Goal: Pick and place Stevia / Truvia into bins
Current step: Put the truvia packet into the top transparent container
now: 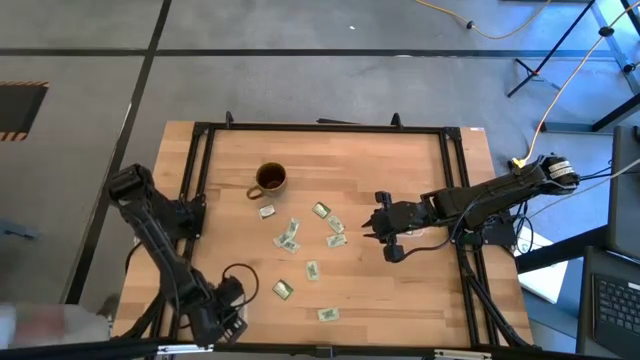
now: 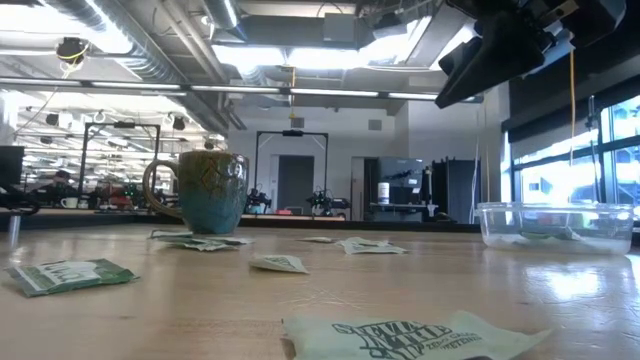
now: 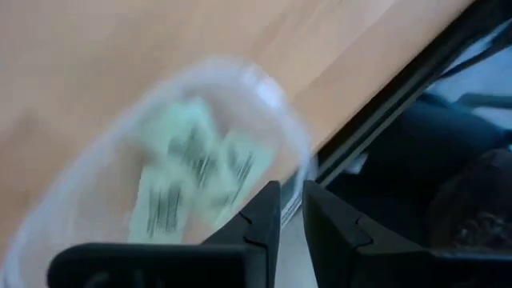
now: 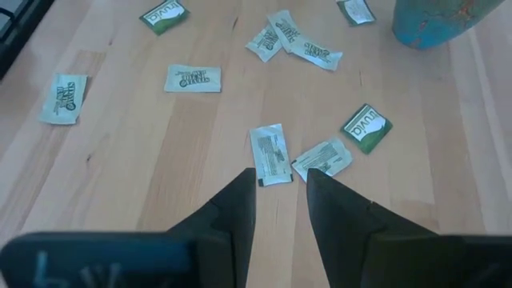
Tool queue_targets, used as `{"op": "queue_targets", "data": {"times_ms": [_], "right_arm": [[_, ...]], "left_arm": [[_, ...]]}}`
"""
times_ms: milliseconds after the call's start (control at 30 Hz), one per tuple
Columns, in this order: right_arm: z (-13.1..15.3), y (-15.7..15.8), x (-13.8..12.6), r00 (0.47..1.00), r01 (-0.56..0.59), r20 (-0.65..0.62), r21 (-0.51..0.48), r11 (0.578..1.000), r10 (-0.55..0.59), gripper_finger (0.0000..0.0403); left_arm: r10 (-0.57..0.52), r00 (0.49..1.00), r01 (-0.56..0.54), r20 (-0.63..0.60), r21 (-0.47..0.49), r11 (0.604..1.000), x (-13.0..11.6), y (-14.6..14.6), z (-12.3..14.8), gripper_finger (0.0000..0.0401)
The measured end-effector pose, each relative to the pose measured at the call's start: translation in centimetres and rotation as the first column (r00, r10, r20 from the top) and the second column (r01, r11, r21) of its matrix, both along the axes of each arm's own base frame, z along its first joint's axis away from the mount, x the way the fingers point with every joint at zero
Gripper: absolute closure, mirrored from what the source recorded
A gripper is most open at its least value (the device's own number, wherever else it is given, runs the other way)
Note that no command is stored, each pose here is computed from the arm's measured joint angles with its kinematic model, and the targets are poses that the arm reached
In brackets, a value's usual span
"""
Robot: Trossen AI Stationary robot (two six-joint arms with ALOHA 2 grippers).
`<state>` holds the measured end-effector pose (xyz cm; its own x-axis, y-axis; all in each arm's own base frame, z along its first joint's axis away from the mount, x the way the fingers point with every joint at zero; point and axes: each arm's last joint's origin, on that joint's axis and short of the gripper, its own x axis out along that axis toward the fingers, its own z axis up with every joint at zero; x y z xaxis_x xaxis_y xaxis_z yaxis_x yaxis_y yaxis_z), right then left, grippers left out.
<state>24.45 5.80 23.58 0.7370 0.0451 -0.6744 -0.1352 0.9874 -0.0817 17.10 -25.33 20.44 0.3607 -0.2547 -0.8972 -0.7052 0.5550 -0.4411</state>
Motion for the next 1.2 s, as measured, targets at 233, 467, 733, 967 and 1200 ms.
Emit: {"op": "queue_targets", "data": {"times_ms": [233, 467, 733, 967, 1200], "right_arm": [[0.0, 0.0, 0.0, 1.0, 0.0, 0.0, 0.0, 1.0, 0.0, 0.0286], [0.0, 0.0, 0.0, 1.0, 0.003, 0.0, 0.003, 1.0, -0.003, 0.0286], [-0.6, 0.1, 0.3, 1.0, 0.005, -0.026, -0.002, 1.0, -0.005, 0.0286], [-1.9, 0.2, 1.0, 0.997, 0.003, -0.079, -0.017, 1.0, -0.004, 0.0286], [-3.1, 0.4, 1.5, 0.992, 0.004, -0.126, -0.027, 1.0, -0.007, 0.0286]], "left_arm": [[-0.171, 0.965, 0.113, 0.2, 0.272, 0.956, 3.0, 2.7, 0.8, 0.0352], [-0.452, 0.862, 0.303, 0.229, 0.48, 0.823, 7.1, 5.7, 1.2, 0.035], [-0.683, 0.718, 0.522, 0.133, 0.547, 0.655, 9.7, 6.7, -0.8, 0.0341], [-0.751, 0.659, 0.599, 0.048, 0.57, 0.562, 10.2, 6.6, -2.7, 0.0328], [-0.77, 0.637, 0.616, 0.017, 0.589, 0.523, 10.4, 6.4, -3.4, 0.0349]]}}
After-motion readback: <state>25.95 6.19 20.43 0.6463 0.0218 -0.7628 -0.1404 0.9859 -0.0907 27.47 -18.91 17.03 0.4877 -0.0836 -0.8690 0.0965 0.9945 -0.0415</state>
